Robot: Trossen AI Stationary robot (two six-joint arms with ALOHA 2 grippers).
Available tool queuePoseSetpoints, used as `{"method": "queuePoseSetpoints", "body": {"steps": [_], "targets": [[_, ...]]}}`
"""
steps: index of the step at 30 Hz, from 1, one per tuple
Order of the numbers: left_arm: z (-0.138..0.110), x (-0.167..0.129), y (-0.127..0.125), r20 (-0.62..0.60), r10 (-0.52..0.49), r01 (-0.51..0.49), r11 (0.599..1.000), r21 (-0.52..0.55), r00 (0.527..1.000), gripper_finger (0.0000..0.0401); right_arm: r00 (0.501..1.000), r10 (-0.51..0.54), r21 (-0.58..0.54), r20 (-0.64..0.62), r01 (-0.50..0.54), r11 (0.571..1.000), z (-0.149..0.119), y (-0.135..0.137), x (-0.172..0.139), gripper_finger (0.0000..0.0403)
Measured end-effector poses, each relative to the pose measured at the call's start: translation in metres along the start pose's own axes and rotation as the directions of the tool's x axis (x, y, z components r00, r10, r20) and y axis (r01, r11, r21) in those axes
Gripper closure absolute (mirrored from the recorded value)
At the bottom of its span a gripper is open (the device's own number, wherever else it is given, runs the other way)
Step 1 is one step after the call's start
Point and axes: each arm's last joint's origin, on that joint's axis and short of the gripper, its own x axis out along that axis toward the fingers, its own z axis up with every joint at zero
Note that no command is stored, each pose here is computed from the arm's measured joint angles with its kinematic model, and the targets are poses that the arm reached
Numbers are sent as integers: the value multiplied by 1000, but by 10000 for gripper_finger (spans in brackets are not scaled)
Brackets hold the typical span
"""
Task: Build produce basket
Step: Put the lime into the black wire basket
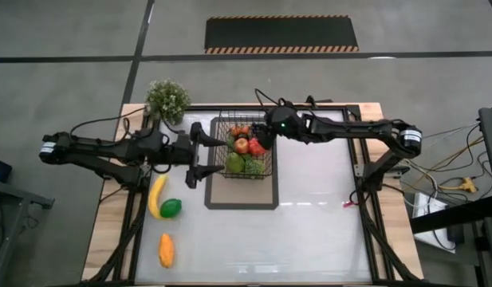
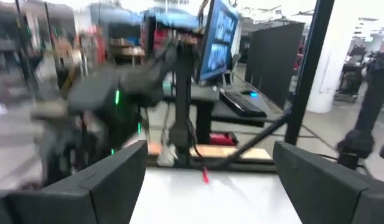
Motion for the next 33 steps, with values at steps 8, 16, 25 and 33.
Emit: {"method": "queuePoseSetpoints", "body": {"steps": [8, 16, 25, 33], "targets": [[-26, 0, -13, -234, 84, -120, 982, -144, 969, 72, 996, 72, -43, 54, -70, 997, 12, 10, -53, 259], [-56, -11, -26, -483, 217, -378, 886, -267, 849, 72, 982, 166, -94, 92, -157, 983, 8, 27, -92, 271], [-93, -16, -37, -737, 243, -613, 739, -279, 630, 72, 965, 242, -141, 97, -227, 964, -2, 47, -106, 267], [-119, -23, -47, -946, 181, -782, 615, -104, 268, 72, 962, 260, -154, 87, -245, 957, -7, 55, -108, 272]]}}
